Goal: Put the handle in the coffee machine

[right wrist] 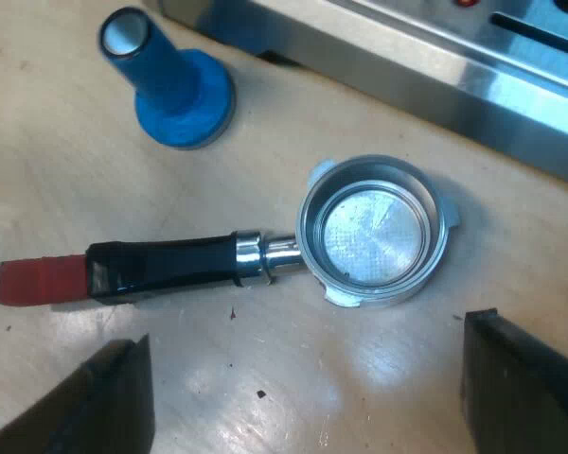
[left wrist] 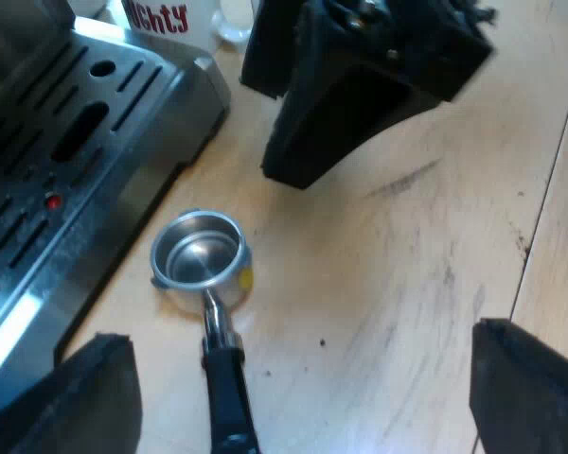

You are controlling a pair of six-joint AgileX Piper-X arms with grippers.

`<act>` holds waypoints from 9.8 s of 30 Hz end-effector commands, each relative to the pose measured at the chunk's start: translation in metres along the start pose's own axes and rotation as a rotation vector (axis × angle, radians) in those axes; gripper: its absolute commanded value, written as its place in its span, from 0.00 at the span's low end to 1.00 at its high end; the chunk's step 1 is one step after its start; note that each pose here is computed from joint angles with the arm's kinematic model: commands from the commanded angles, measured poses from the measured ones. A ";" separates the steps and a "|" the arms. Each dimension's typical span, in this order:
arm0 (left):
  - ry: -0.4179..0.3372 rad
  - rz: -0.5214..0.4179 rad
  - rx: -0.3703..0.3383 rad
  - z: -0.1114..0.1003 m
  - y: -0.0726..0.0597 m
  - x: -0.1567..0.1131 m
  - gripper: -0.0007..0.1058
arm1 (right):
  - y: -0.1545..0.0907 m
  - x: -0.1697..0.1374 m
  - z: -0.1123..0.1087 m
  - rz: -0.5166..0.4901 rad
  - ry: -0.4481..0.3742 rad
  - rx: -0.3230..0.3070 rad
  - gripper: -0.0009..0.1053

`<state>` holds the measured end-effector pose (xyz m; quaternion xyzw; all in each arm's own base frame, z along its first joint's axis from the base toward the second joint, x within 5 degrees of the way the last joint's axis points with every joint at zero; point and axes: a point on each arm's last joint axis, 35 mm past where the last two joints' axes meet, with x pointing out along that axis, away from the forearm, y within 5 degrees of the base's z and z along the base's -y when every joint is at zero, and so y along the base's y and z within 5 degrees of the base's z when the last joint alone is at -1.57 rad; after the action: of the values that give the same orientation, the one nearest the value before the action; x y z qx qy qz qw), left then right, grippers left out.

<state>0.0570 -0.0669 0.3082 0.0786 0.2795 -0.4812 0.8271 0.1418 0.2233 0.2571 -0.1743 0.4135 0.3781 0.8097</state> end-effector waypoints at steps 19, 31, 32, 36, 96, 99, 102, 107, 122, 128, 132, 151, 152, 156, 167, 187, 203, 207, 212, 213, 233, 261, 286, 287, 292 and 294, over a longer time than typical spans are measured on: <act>-0.018 0.010 0.001 0.003 0.000 -0.002 0.68 | -0.007 0.066 0.026 0.052 0.157 -0.213 0.74; -0.003 0.010 -0.003 0.001 0.000 -0.002 0.68 | -0.016 0.089 0.020 -0.005 0.202 -0.299 0.74; -0.003 0.010 -0.003 0.001 0.000 -0.002 0.68 | -0.018 0.091 0.021 0.005 0.196 -0.292 0.74; -0.003 0.010 -0.003 0.001 0.000 -0.002 0.68 | -0.026 0.095 0.022 0.004 0.184 -0.267 0.74; -0.007 0.010 0.009 0.001 0.000 -0.002 0.68 | -0.033 0.073 0.007 0.021 0.347 -0.107 0.01; -0.007 0.010 0.040 0.001 0.000 -0.002 0.68 | -0.034 0.058 0.008 -0.012 0.340 -0.066 0.01; -0.007 0.010 0.073 0.001 0.000 -0.002 0.68 | -0.034 0.048 0.008 -0.016 0.343 -0.043 0.01; -0.008 0.010 0.125 0.002 0.000 -0.002 0.65 | -0.034 0.025 0.008 -0.023 0.323 0.001 0.01; 0.061 -0.053 0.193 0.004 0.003 0.014 0.63 | -0.033 -0.024 0.010 -0.036 0.223 0.016 0.01; 0.125 -0.078 0.169 0.006 0.008 0.032 0.63 | -0.034 -0.037 0.011 -0.046 0.180 0.013 0.01; 0.142 -0.092 0.169 0.010 0.011 0.044 0.63 | -0.034 -0.041 0.011 -0.045 0.166 0.013 0.01; 0.287 -0.147 0.130 0.010 0.025 0.105 0.63 | -0.033 -0.042 0.012 -0.037 0.156 0.007 0.01; 0.294 -0.148 0.127 0.009 0.025 0.108 0.63 | -0.033 -0.042 0.012 -0.036 0.156 0.008 0.01; 0.332 -0.153 0.113 0.006 0.029 0.120 0.63 | -0.033 -0.042 0.012 -0.036 0.156 0.008 0.01; 0.367 -0.157 0.101 0.002 0.033 0.136 0.63 | -0.033 -0.042 0.012 -0.036 0.156 0.008 0.01; 0.441 -0.185 0.068 -0.006 0.032 0.133 0.01 | -0.033 -0.042 0.012 -0.038 0.156 0.038 0.01; 0.413 -0.223 0.058 -0.004 0.030 0.134 0.01 | -0.033 -0.043 0.006 -0.047 0.205 0.097 0.45; 0.392 -0.255 0.054 -0.002 0.029 0.134 0.01 | -0.033 -0.044 0.005 -0.031 0.218 0.099 0.81; 0.386 -0.261 0.055 -0.001 0.029 0.134 0.01 | -0.033 -0.043 0.005 -0.030 0.215 0.091 0.99; 0.386 -0.261 0.055 -0.001 0.029 0.134 0.01 | -0.033 -0.043 0.005 -0.030 0.215 0.091 0.99; 0.280 -0.097 -0.040 0.007 0.051 0.100 0.01 | -0.037 -0.095 0.002 -0.150 0.034 0.049 0.99; 0.295 0.210 -0.214 -0.014 0.069 0.033 0.01 | 0.028 -0.111 0.012 -0.195 -0.241 -0.109 0.99; 0.284 0.282 -0.286 -0.018 0.079 0.025 0.01 | 0.103 -0.055 0.024 -0.229 -0.380 -0.188 0.99; 0.284 0.282 -0.286 -0.018 0.079 0.025 0.01 | 0.103 -0.055 0.024 -0.230 -0.379 -0.190 0.99; 0.284 0.282 -0.286 -0.018 0.079 0.025 0.01 | 0.103 -0.055 0.024 -0.231 -0.379 -0.197 0.99; 0.284 0.282 -0.286 -0.018 0.079 0.025 0.01 | 0.103 -0.055 0.024 -0.231 -0.379 -0.197 0.99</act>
<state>0.1251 -0.0358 0.2615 0.0650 0.4699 -0.2911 0.8308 0.0559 0.2802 0.3156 -0.2240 0.2018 0.3500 0.8869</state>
